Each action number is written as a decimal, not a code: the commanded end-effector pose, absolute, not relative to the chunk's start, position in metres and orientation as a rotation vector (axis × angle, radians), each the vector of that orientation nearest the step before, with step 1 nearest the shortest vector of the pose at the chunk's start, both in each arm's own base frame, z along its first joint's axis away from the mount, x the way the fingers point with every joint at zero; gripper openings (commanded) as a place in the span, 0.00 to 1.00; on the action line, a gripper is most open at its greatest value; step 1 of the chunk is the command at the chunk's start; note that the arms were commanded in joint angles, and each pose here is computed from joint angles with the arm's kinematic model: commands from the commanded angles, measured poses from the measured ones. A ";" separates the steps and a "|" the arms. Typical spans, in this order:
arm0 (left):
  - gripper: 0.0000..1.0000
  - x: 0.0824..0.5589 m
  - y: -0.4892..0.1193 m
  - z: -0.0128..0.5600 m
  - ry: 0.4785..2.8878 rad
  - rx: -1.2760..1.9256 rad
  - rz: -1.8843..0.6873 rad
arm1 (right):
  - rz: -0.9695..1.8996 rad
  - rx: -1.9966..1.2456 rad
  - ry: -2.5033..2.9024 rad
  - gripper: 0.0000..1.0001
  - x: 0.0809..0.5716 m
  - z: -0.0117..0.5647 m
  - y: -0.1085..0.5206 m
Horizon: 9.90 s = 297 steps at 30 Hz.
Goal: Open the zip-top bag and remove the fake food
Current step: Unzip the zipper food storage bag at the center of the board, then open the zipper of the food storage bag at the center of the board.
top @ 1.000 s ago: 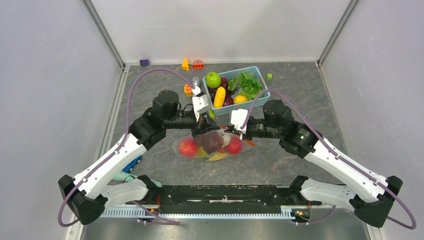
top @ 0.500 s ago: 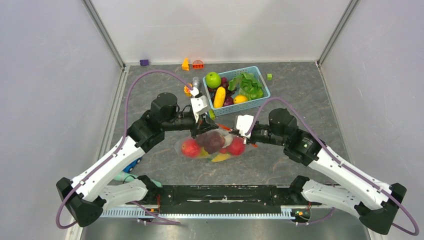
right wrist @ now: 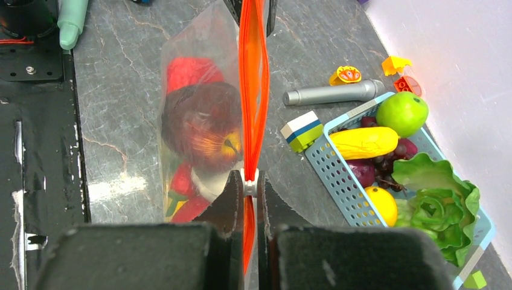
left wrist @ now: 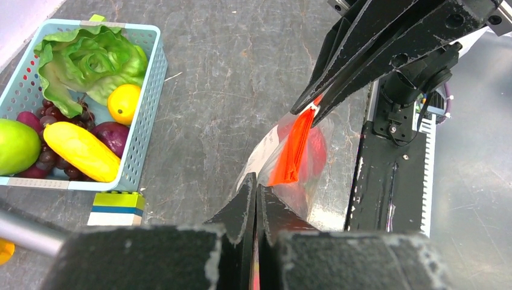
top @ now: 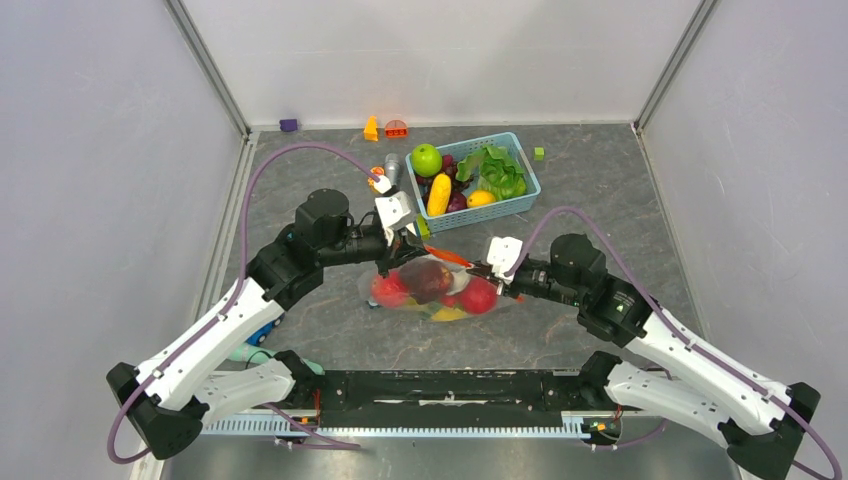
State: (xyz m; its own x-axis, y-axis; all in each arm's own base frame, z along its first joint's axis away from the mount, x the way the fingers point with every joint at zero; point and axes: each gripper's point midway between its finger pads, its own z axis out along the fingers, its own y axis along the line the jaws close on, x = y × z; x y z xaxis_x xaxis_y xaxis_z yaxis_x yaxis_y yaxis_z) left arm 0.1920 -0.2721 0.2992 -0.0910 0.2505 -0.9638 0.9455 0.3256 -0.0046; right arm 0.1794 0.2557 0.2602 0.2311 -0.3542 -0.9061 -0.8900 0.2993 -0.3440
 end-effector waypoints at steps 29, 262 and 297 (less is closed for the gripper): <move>0.02 0.222 -0.264 0.338 1.479 1.126 -0.781 | 0.602 -1.178 1.559 0.00 0.170 0.225 0.237; 0.02 0.208 -0.269 0.308 1.466 1.236 -0.970 | 0.493 -0.960 1.636 0.56 0.210 0.294 0.236; 0.02 0.183 -0.282 0.306 1.415 1.340 -1.096 | 0.617 -1.204 1.680 0.55 0.188 0.244 0.256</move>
